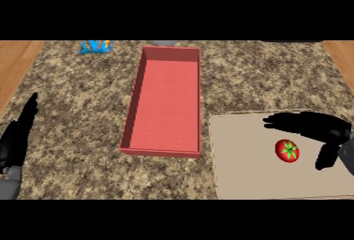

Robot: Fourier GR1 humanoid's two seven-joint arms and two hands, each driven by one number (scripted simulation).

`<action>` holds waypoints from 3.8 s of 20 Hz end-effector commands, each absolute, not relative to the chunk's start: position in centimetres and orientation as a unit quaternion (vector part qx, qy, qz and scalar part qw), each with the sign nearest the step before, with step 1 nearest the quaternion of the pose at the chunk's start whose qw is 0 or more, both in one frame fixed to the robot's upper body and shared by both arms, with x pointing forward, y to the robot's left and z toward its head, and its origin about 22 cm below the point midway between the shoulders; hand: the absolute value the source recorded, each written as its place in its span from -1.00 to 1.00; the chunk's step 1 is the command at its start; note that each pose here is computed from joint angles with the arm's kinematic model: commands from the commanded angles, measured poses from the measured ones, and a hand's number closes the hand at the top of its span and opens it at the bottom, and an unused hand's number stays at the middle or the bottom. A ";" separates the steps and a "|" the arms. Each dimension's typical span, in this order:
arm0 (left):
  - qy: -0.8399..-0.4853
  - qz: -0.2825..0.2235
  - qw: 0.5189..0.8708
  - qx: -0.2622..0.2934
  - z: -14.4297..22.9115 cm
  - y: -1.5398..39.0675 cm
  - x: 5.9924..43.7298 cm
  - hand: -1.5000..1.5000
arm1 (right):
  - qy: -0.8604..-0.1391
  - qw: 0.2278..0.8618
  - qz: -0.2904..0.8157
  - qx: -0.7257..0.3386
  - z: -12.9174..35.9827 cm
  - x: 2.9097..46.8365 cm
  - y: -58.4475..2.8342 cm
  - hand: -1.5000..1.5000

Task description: Pick the tomato from the tray and place it in the cardboard box

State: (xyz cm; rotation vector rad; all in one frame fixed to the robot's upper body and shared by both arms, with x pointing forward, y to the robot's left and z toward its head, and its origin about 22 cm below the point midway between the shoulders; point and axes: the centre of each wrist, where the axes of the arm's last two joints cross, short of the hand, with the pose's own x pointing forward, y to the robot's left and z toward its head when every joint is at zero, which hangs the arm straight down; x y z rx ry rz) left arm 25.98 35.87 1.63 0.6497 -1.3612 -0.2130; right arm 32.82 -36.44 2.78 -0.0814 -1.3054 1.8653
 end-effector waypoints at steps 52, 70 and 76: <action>-0.625 -0.108 0.721 0.279 0.9 34.4 26.1 0.00 | -0.795 0.256 0.546 -0.066 15.2 47.2 -22.2 1.00; -0.639 -0.113 0.705 0.286 2.4 34.2 28.6 0.00 | -0.769 0.378 0.515 0.022 17.8 45.9 -4.2 1.00; -0.637 -0.133 0.714 0.258 2.6 33.0 29.5 0.00 | -0.757 0.397 0.519 -0.014 16.0 45.8 -4.3 1.00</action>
